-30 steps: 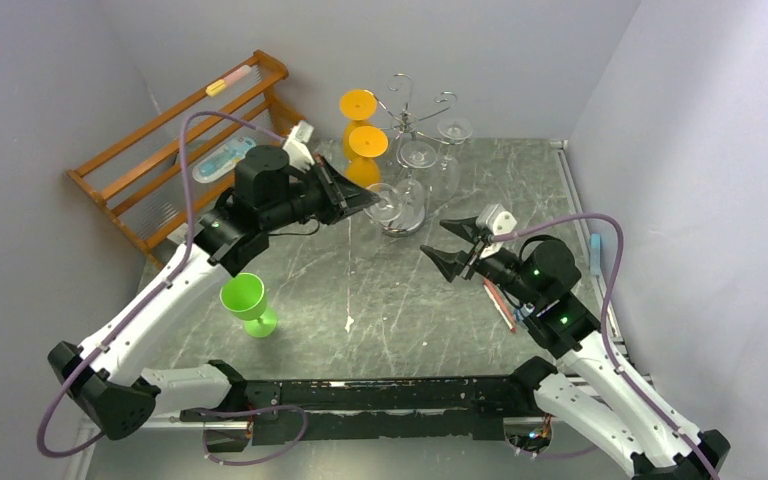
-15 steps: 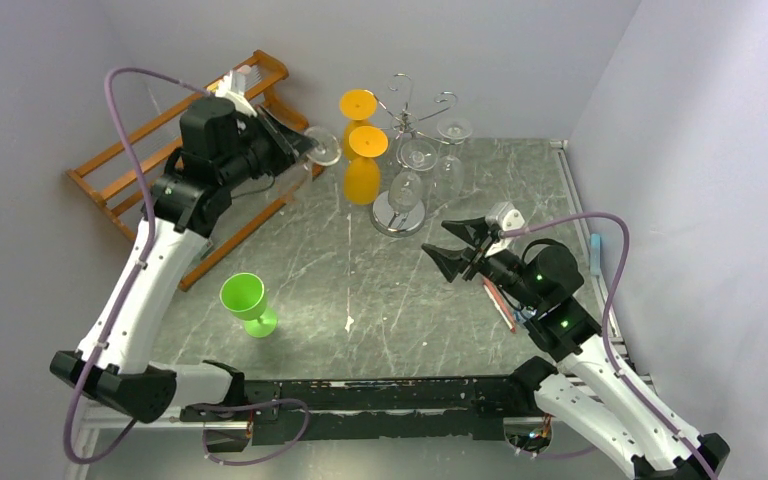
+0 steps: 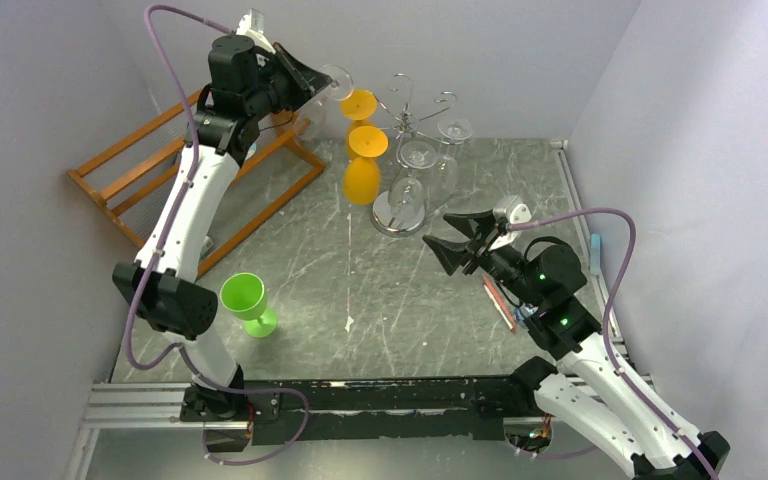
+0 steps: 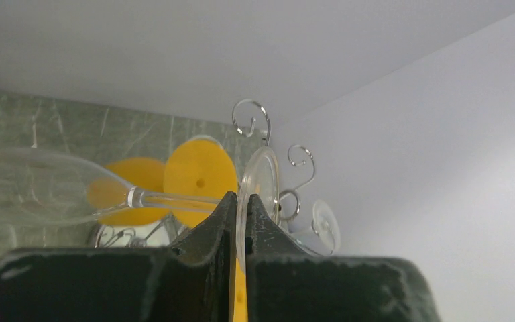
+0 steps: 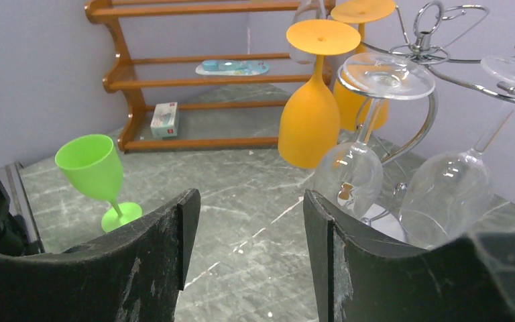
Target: Place the wine glass upside down on the wine glass rack
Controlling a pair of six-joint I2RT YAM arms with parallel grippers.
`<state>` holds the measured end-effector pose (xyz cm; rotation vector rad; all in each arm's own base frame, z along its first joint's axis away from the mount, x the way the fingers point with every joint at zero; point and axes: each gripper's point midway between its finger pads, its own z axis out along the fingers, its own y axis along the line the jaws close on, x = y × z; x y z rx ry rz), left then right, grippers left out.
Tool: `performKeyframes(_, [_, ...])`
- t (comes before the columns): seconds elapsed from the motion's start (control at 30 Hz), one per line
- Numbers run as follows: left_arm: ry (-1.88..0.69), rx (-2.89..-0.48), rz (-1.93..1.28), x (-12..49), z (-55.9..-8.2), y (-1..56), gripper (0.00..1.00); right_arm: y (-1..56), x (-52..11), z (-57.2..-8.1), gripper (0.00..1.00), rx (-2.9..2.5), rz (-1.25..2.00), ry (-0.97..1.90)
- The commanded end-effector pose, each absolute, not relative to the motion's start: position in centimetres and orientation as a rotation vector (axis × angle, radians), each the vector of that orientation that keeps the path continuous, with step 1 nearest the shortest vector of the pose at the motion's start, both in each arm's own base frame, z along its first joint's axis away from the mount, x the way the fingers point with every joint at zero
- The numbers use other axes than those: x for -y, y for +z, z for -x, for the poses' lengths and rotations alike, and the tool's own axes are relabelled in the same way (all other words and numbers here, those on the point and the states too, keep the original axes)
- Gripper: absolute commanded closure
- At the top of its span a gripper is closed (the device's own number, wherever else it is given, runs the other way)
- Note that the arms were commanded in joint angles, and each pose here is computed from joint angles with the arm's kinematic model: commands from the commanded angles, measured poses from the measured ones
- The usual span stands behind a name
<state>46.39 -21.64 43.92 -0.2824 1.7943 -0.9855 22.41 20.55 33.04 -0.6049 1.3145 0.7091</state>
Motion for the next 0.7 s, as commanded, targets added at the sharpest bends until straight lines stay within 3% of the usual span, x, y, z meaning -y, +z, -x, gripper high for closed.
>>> performKeyframes(0.0, [-1.128,-1.608,0.212,22.2,-48.1,49.0,0.95,36.2,-19.8,-23.1,0.39,-1.263,0.473,0.731])
performKeyframes(0.37, [-1.342,-1.533,0.179,25.2,-51.9,48.7,0.95,39.5,-19.7,-26.3,0.39,-1.365,0.202,0.809])
performKeyframes(0.67, [-1.435,-1.566,0.272,26.9,-53.2,47.5,0.95,40.6,-19.4,-25.8,0.39,-1.298,0.153,0.859])
